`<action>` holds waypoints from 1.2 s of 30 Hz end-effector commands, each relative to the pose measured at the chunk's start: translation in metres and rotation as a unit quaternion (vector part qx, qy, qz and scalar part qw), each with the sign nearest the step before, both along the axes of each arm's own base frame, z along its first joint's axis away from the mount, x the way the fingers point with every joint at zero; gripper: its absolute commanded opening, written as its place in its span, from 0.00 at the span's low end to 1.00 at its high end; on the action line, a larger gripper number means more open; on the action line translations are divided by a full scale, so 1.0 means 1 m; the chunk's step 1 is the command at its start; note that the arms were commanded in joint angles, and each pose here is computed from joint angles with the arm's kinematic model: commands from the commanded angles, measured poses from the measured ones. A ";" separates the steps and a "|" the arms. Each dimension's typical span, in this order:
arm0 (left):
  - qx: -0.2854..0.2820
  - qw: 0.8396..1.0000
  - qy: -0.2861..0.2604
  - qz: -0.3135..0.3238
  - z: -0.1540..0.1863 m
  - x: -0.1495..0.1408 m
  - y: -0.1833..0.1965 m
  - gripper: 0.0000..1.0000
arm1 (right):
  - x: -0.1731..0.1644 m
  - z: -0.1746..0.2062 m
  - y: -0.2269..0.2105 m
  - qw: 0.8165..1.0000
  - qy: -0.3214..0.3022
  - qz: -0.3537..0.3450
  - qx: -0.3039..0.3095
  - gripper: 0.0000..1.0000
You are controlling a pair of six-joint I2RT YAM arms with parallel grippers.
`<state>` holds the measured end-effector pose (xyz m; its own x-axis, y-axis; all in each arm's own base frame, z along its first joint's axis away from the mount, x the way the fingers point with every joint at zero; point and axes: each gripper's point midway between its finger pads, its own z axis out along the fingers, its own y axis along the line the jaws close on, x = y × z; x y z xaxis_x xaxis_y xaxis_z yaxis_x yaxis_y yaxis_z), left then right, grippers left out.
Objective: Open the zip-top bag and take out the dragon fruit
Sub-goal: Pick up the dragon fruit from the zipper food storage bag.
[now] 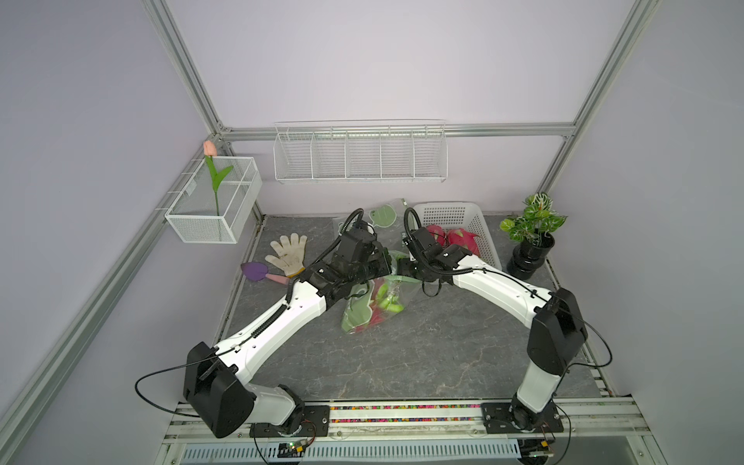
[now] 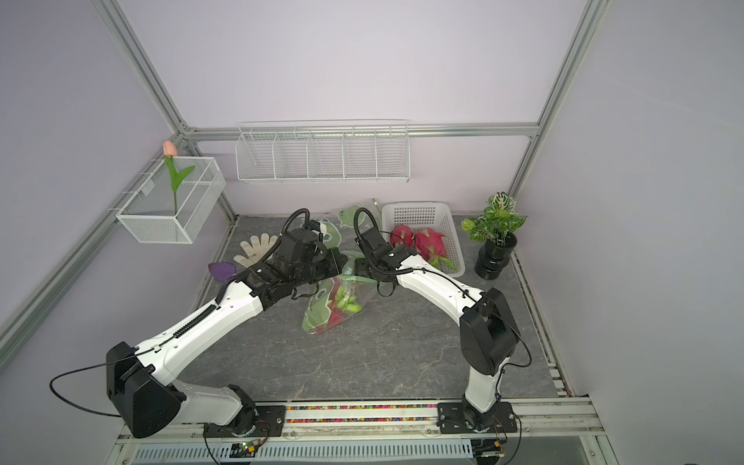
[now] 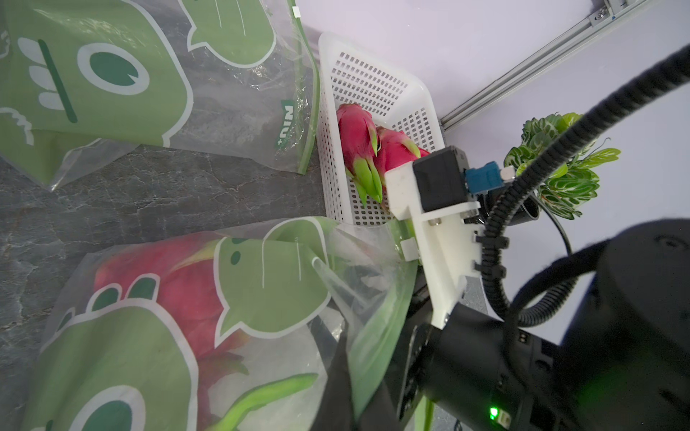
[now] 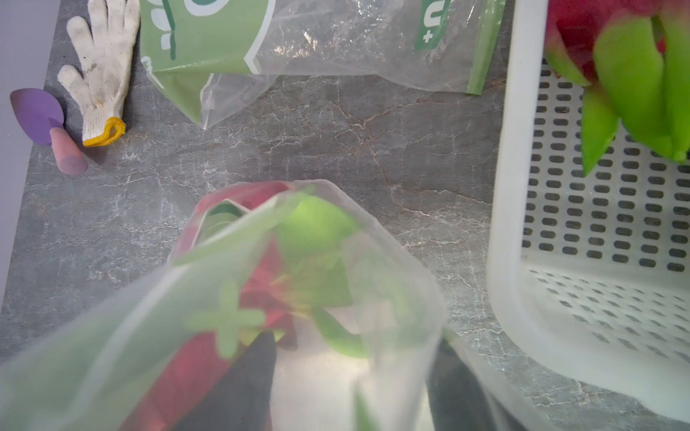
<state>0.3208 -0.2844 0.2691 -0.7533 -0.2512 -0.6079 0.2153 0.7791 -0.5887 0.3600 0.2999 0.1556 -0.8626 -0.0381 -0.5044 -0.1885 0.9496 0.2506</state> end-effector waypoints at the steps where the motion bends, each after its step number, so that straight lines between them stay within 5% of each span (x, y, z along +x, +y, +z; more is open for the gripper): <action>1: -0.012 1.000 -0.026 0.010 0.020 0.004 0.003 0.00 | 0.003 -0.023 -0.013 0.999 0.015 -0.013 -0.039 0.67; 18: -0.016 0.999 -0.029 0.013 0.021 0.002 0.006 0.00 | -0.007 -0.022 0.060 0.975 0.092 0.042 0.199 0.61; 23: -0.006 0.999 -0.031 0.021 0.019 0.002 0.011 0.00 | -0.006 -0.024 0.051 0.981 0.087 0.036 0.171 0.62; 29: 0.001 0.999 -0.036 0.029 0.017 0.006 0.012 0.00 | -0.009 -0.031 0.015 0.995 0.079 0.012 0.062 0.66; 36: -0.004 0.999 -0.028 0.018 0.010 0.012 0.001 0.02 | -0.007 -0.039 -0.004 0.996 0.078 -0.007 0.047 0.67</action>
